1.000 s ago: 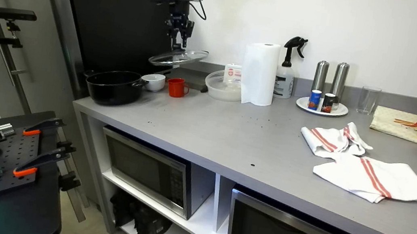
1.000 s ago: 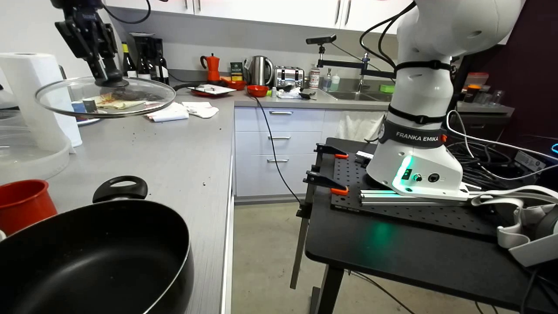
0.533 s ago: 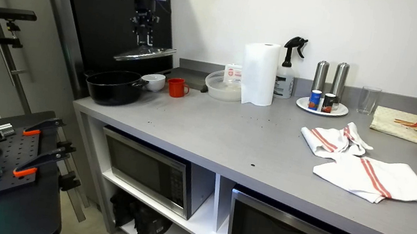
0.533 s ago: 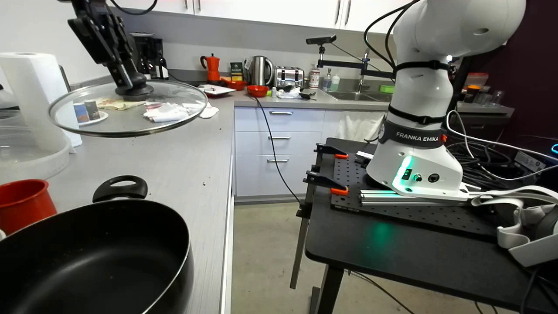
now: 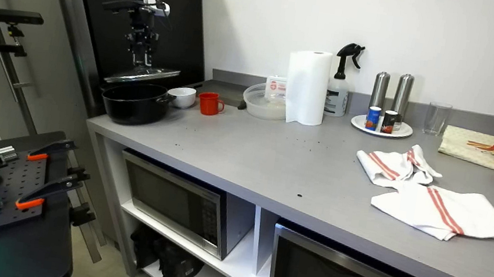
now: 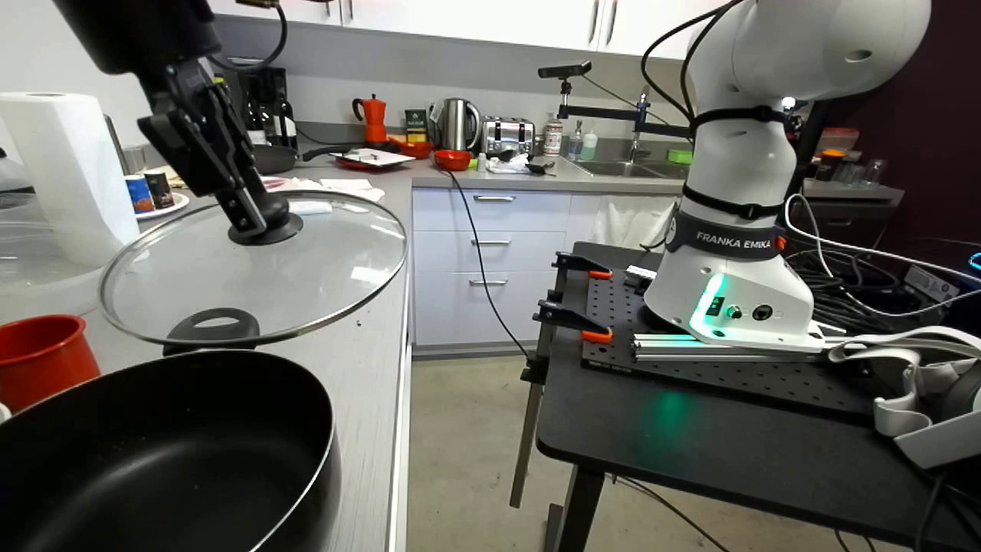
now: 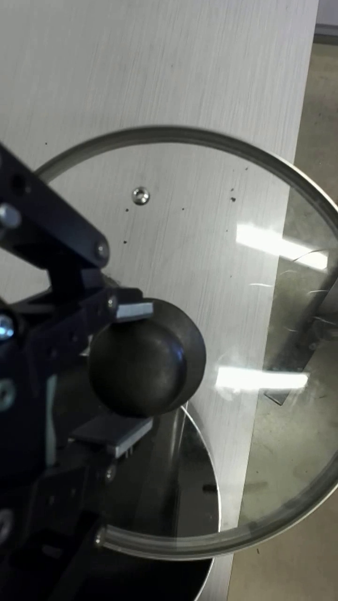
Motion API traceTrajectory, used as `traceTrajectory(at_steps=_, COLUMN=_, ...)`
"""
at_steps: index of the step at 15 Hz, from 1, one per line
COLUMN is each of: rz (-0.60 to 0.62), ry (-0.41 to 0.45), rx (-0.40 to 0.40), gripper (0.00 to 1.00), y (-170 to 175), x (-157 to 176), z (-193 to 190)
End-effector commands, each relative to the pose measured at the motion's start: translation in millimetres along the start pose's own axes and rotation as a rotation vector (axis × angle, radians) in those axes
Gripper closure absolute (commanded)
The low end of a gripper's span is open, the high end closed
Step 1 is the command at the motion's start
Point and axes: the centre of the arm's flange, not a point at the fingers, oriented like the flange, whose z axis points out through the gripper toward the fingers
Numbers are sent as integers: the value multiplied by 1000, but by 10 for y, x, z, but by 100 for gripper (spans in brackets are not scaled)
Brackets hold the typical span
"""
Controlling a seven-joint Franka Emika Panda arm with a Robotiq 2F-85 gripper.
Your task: Place the lid on the pot
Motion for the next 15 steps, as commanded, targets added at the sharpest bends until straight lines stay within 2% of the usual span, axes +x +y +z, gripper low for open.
traceTrajectory(at_steps=1, rz=-8, ry=48, rx=-36, gripper=75, y=-333, x=122, z=-38)
traceTrajectory(at_steps=7, rz=-47, ry=80, rx=-34, gripper=75, y=-747, x=371, z=79)
traceTrajectory(at_steps=15, rz=-89, ry=116, rx=-3, gripper=75, y=-962, x=755, z=93)
